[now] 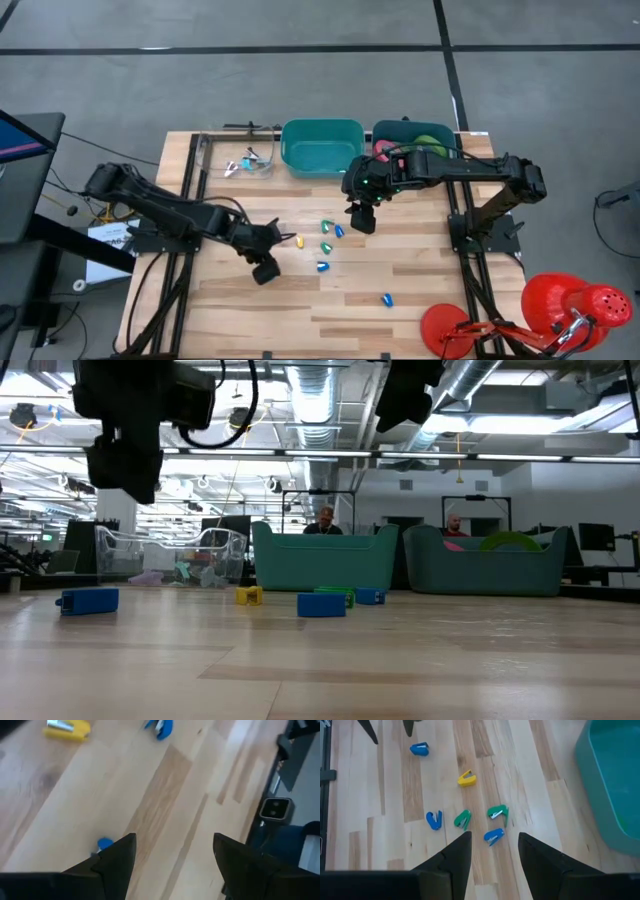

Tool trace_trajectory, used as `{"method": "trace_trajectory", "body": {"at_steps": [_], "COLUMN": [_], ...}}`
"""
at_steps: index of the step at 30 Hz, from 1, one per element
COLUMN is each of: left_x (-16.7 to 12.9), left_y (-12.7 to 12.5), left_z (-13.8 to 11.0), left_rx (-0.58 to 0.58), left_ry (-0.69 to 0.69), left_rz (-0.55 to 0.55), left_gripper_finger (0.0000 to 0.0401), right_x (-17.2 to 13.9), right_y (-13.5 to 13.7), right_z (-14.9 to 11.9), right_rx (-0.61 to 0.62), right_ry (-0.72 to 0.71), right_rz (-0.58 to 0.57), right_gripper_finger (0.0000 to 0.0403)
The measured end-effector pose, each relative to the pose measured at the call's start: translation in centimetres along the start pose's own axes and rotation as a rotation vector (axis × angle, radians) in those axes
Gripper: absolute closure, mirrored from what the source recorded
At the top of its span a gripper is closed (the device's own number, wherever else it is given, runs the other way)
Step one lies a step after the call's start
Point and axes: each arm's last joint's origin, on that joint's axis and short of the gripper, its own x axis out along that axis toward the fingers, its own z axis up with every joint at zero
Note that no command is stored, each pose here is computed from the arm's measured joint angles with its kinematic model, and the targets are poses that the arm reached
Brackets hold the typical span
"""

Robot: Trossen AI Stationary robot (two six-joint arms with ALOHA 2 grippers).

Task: Pick and place Stapler, Stapler remover, tape
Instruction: Put the blue stapler into the green bin

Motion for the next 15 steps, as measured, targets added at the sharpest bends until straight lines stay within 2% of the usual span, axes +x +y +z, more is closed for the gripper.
{"method": "trace_trajectory", "body": {"at_steps": [15], "left_x": [1.9], "left_y": [1.4], "left_z": [-0.8], "left_rx": [-0.397], "left_ry": [0.105], "left_rz": [0.174], "left_gripper_finger": [0.0147], "right_x": [0.0], "right_y": [0.0], "right_z": [0.0], "right_rx": [-0.007], "right_ry": [-0.004], "right_rz": [0.001], "right_gripper_finger": [0.0249]}}
